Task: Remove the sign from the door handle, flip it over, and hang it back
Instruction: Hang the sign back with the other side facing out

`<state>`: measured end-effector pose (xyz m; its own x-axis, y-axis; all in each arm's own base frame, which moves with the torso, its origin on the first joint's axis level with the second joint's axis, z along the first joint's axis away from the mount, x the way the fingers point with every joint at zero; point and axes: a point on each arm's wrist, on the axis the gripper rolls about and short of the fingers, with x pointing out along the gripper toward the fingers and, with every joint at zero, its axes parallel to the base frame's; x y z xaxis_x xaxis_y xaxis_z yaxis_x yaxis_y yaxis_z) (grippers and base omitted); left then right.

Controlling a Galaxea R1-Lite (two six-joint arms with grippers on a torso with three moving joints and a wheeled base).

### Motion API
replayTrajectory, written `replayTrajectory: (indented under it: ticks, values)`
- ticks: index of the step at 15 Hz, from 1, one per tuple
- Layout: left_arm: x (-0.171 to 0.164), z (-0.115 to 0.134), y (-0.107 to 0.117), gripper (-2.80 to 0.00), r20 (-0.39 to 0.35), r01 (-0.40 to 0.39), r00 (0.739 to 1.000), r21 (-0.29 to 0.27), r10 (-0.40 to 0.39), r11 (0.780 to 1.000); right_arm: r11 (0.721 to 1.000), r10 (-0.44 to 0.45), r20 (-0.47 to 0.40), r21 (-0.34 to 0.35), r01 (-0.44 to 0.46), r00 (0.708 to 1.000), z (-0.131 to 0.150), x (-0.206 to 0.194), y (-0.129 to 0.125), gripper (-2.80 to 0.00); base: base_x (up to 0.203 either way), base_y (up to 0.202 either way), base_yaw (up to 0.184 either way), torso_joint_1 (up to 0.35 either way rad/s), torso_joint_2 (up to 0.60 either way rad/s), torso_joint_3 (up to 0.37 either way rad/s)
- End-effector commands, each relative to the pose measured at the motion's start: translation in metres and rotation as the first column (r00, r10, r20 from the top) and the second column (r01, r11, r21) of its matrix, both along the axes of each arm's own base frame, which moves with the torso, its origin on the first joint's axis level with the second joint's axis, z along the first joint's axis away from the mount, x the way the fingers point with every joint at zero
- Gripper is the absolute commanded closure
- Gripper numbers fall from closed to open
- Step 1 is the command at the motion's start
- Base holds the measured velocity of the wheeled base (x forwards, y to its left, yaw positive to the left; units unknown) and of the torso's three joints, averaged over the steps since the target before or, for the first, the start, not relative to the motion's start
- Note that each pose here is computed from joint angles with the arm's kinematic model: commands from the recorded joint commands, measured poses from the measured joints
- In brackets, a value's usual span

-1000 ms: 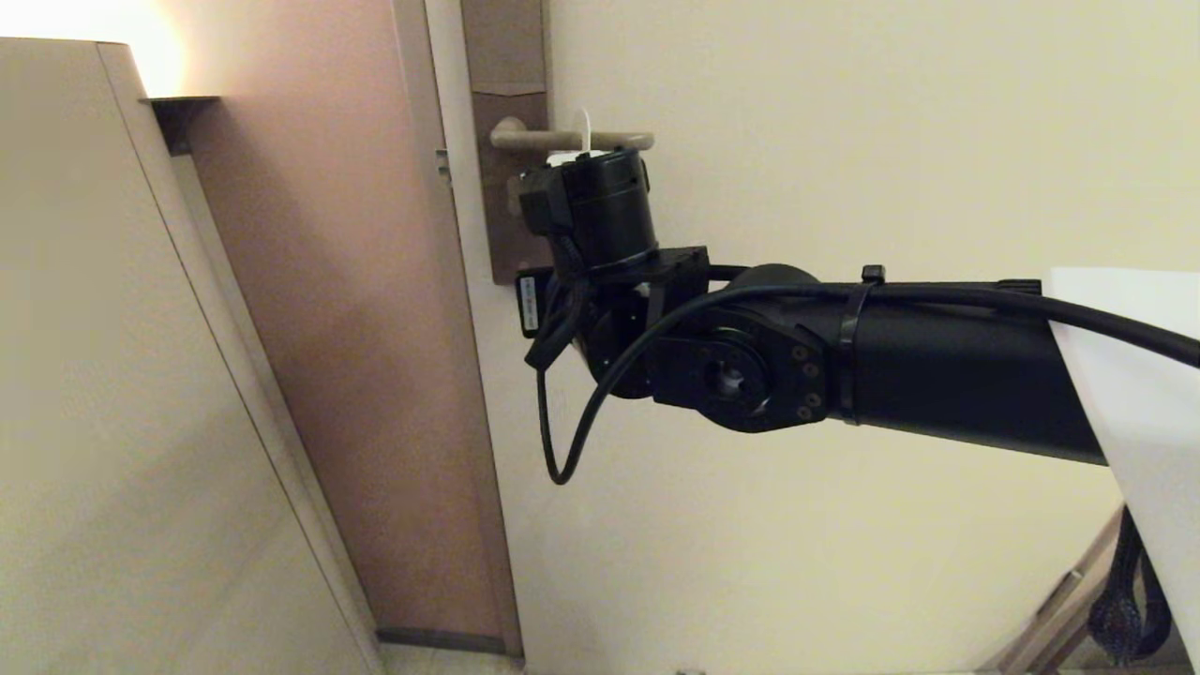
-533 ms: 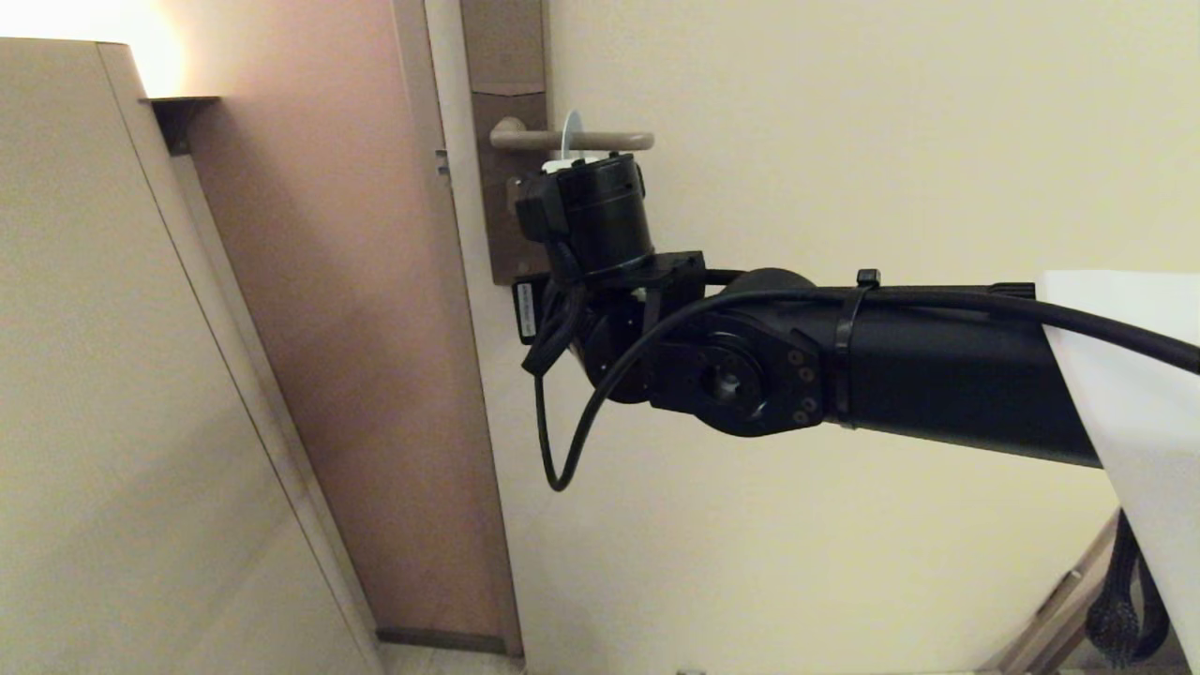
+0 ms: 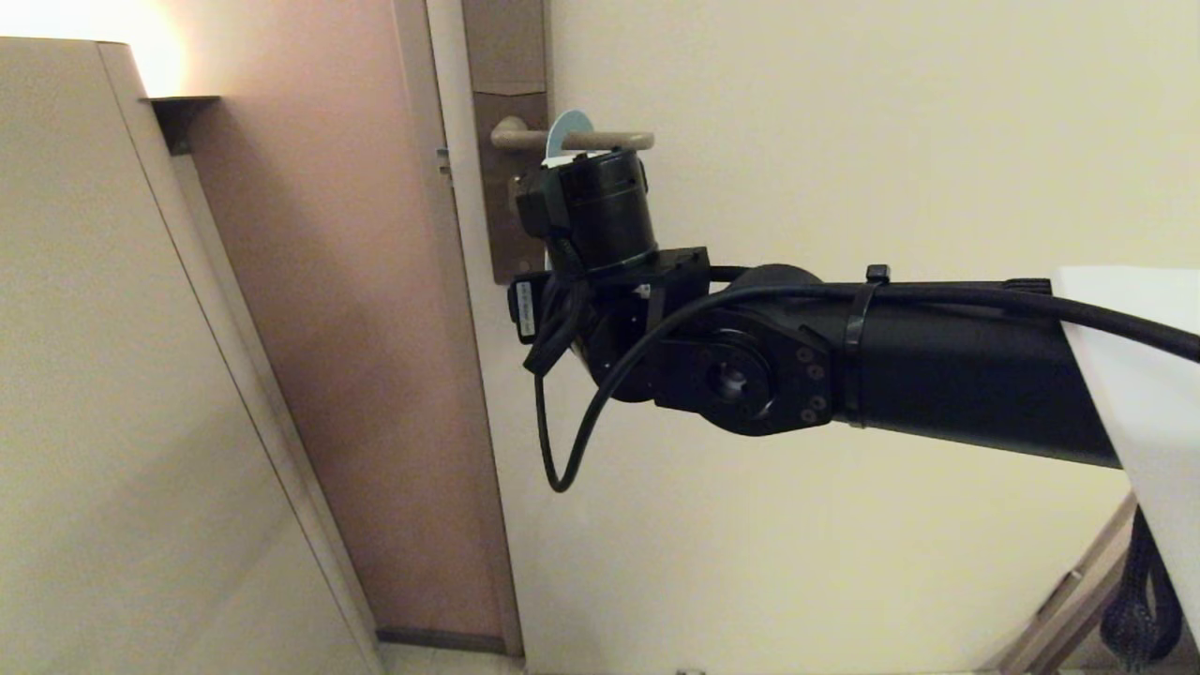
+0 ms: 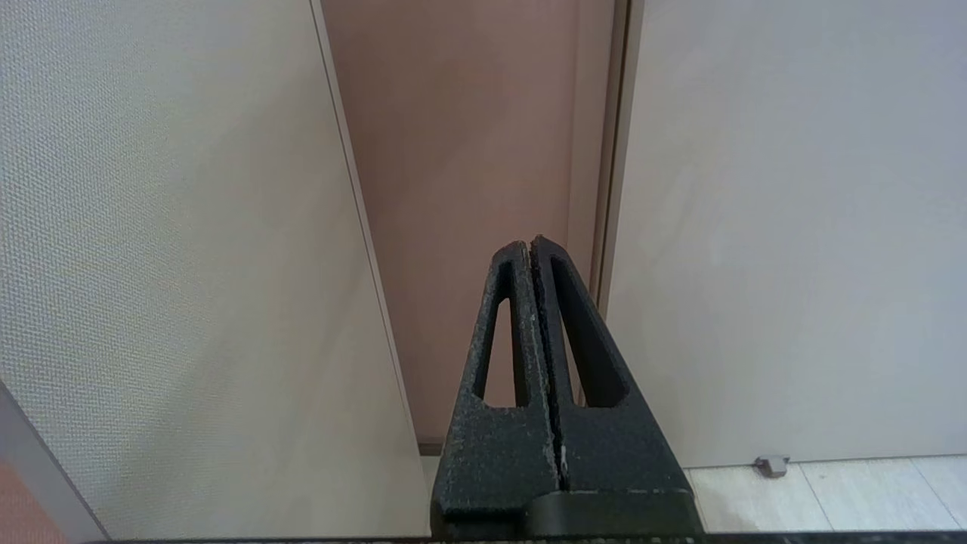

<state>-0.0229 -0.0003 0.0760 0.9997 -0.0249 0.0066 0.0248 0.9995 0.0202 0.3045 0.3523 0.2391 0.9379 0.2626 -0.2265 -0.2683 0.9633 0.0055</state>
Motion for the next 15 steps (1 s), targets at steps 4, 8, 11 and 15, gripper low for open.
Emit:
replayTrajectory:
  ticks: [4,8,11,15]
  values:
    - [0.0,0.0,0.0,0.0,0.0,0.0,1.0,0.0,0.0,1.0,0.998,0.062,-0.029,0.0,-0.062,0.998,0.027,-0.022,-0.024,-2.8,0.0,0.0,0.0,0.0,0.0,0.0]
    - [0.0,0.0,0.0,0.0,0.0,0.0,1.0,0.0,0.0,1.0,0.996,0.09,-0.035,0.002,-0.09,0.995,0.037,-0.032,-0.037,-2.8,0.0,0.0,0.0,0.0,0.0,0.0]
    - [0.0,0.0,0.0,0.0,0.0,0.0,1.0,0.0,0.0,1.0,0.996,0.092,-0.032,0.003,-0.092,0.995,0.041,-0.036,-0.041,-2.8,0.0,0.0,0.0,0.0,0.0,0.0]
    - [0.0,0.0,0.0,0.0,0.0,0.001,1.0,0.0,-0.001,1.0,0.996,0.091,-0.044,-0.009,-0.092,0.995,0.037,-0.037,-0.043,0.0,0.0,0.0,0.0,0.0,0.0,0.0]
